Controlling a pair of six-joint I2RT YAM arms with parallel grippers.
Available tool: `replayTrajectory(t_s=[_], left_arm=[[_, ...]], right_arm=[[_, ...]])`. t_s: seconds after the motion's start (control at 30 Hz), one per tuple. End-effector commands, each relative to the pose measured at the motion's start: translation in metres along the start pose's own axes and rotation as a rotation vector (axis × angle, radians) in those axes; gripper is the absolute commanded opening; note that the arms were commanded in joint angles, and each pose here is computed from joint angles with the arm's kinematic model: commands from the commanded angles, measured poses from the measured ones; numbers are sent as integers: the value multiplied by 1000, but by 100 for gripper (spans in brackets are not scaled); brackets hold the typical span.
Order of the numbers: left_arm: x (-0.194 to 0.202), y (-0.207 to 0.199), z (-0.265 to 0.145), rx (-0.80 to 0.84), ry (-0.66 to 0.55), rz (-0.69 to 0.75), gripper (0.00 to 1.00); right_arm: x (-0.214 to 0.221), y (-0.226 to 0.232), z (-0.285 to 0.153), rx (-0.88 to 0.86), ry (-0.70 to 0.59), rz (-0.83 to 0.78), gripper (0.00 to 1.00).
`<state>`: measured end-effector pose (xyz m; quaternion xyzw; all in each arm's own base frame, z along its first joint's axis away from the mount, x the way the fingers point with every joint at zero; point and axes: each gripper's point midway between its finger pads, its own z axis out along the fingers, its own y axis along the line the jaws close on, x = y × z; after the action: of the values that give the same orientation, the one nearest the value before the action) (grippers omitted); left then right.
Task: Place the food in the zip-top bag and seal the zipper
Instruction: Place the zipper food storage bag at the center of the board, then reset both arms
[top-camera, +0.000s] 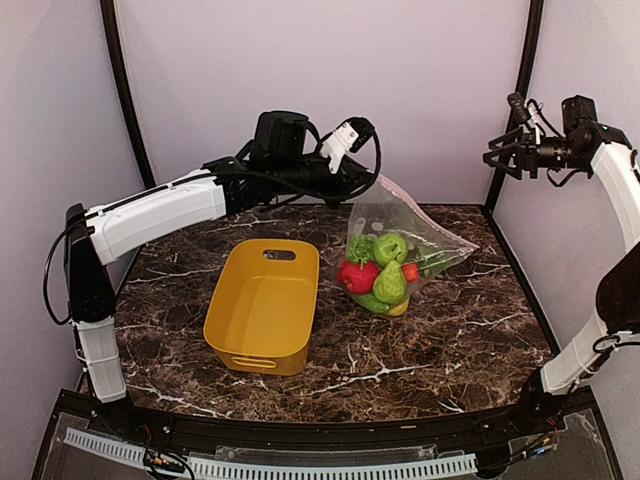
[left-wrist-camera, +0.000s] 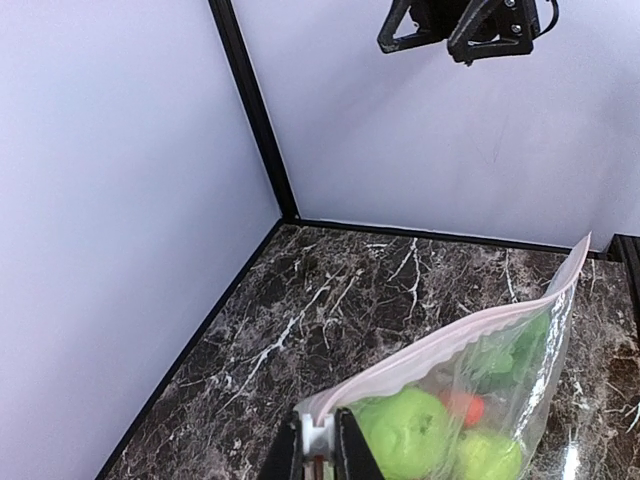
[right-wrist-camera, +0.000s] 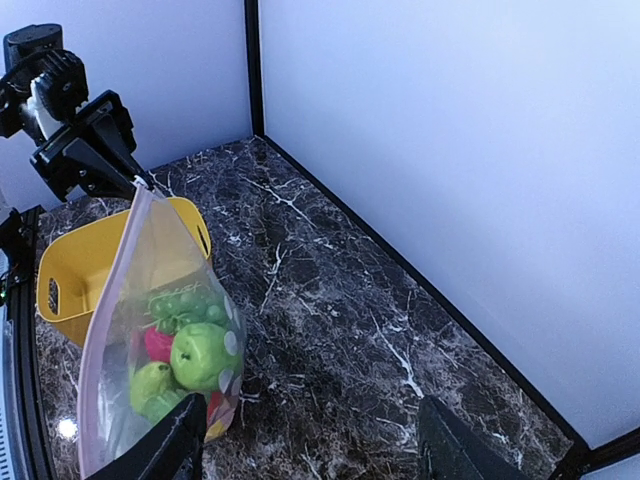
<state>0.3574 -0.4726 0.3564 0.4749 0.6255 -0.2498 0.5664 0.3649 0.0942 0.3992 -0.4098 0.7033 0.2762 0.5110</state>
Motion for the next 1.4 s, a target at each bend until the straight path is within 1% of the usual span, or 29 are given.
replayTrajectory(t_s=[0.0,0.03,0.07,0.1,0.13,0.17,0.27,0.33,0.37,0.4,0.43,0.47,0.53,0.57,0.6,0.63,0.67,0.73,0.83,0.9,0.93,0.97,1.0,1.03,1.1,1.13,1.2,1.3,1.37], left_arm=[[-6,-10,-14,62,-31,-27,1],[-12,-13,-22,70,-50,-31,1],[9,-21,-22,96,-13,-43,1],[5,-22,-31,94,-29,-41,1],[26,-29,-31,108,11,-50,1],[37,-34,-39,112,31,-46,2],[52,-43,-56,130,63,-32,6],[56,-50,-68,153,71,-39,17],[56,-53,-74,159,71,-43,28],[57,-55,-77,169,77,-55,35],[56,-55,-81,171,78,-62,50],[58,-58,-83,179,89,-74,55],[53,-56,-90,168,87,-86,73],[47,-55,-98,157,71,-88,91],[36,-49,-107,126,44,-97,97],[35,-49,-111,113,39,-106,98],[24,-42,-122,74,8,-115,99],[21,-33,-137,6,-3,-132,99],[22,-16,-159,-115,4,-143,99],[29,-5,-176,-207,25,-143,99],[33,1,-186,-254,34,-144,99],[43,13,-195,-343,77,-148,99],[49,19,-203,-386,98,-149,99],[63,29,-211,-469,152,-155,99],[80,41,-226,-570,228,-158,99],[86,44,-232,-598,248,-160,99],[98,56,-252,-715,300,-155,99],[108,69,-276,-794,332,-169,99],[111,76,-288,-826,327,-190,99]], right_arm=[[-11,15,-5,-34,-80,-16,69],[-8,19,-4,-44,-83,-11,69],[-5,22,-4,-57,-86,-2,69],[0,25,-2,-72,-87,13,69],[3,29,-1,-86,-92,24,68],[6,32,-1,-101,-96,33,69],[11,41,1,-134,-105,53,68],[15,44,4,-151,-105,72,69],[17,45,6,-159,-103,82,69],[19,47,7,-169,-102,91,70],[22,48,9,-174,-98,99,70],[24,48,11,-175,-91,104,70],[27,46,14,-158,-73,123,71],[28,43,13,-142,-65,133,72],[28,41,13,-124,-56,139,72],[28,38,13,-103,-48,151,73],[29,33,13,-79,-41,160,75],[31,25,14,-30,-33,177,80],[36,11,15,48,-28,208,94],[40,0,15,113,-29,244,98],[43,-7,15,150,-29,263,99],[47,-15,14,201,-25,291,99],[49,-21,14,236,-25,313,99],[51,-26,12,267,-24,329,99],[56,-36,10,326,-23,363,99],[56,-38,8,352,-27,368,99],[56,-40,3,394,-38,362,99],[55,-43,-5,454,-48,344,99],[52,-41,-9,470,-53,332,99]])
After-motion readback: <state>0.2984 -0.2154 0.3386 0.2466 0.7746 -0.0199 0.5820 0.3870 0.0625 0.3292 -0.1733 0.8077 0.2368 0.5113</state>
